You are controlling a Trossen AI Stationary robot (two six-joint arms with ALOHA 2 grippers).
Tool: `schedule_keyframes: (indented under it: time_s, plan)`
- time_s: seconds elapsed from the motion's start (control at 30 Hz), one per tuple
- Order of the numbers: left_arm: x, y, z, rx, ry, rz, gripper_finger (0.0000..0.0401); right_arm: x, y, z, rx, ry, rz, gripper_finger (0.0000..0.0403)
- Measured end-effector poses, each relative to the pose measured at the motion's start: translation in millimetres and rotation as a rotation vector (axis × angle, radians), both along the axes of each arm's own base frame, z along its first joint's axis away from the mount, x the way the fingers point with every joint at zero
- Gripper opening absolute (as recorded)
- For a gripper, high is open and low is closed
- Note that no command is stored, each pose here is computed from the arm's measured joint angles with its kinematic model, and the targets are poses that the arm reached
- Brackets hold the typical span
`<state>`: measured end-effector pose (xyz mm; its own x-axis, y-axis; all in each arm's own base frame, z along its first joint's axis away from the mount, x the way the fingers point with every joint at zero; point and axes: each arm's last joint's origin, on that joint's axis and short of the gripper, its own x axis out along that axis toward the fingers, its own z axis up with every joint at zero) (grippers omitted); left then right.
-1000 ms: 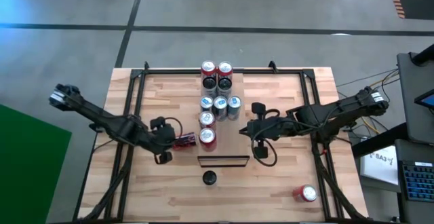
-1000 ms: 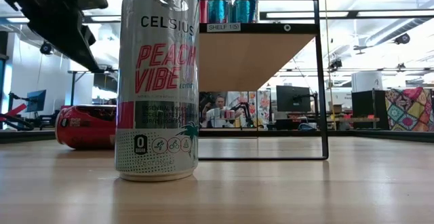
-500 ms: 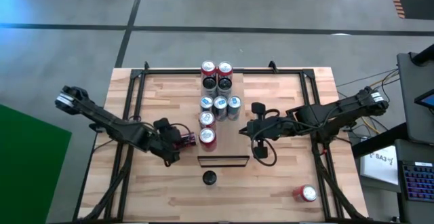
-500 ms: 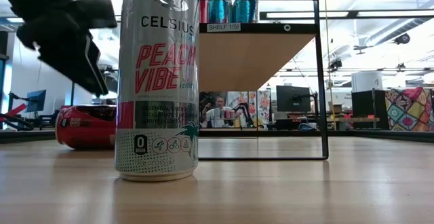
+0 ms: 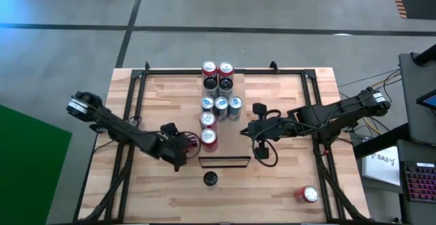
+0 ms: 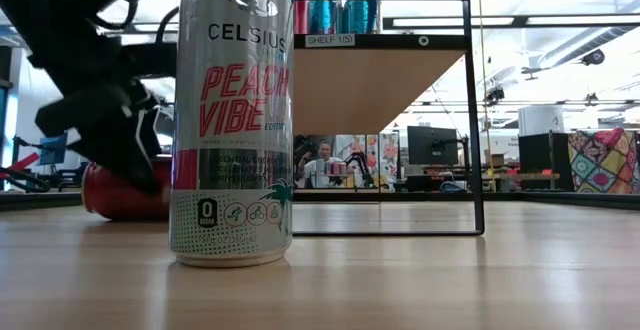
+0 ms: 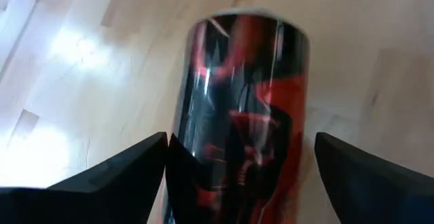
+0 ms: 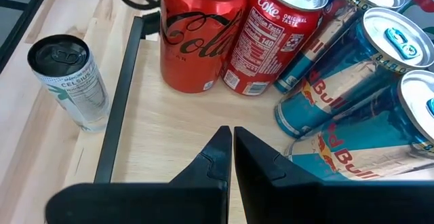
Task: Place canned beverage on shelf
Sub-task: Put the red black soda can on the shelf aligned with the other red black soda can
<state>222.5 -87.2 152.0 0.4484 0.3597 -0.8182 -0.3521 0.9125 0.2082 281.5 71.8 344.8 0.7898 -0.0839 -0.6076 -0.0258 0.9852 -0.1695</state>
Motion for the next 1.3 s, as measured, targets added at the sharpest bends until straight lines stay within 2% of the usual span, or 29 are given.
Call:
schedule_keyframes:
  time_s: [0.37,0.6,0.87,1.1,1.3]
  plan:
    - [3,-1,-18,0.037,0.054,0.042,0.0278,0,4,0,0.021,-0.001,0.024,0.0009]
    - [-7,4,-13,0.050,0.107,0.071,0.0281,-1,8,0,0.028,-0.003,0.033,0.0009]
    - [-18,8,2,0.056,0.100,0.075,0.0277,-2,9,0,0.029,-0.004,0.039,0.0009]
    - [-28,10,24,0.040,0.023,0.063,0.0276,-2,9,0,0.024,-0.007,0.043,0.0009]
    - [-51,17,56,0.053,-0.106,0.083,0.0276,-1,9,0,0.025,-0.007,0.043,0.0009]
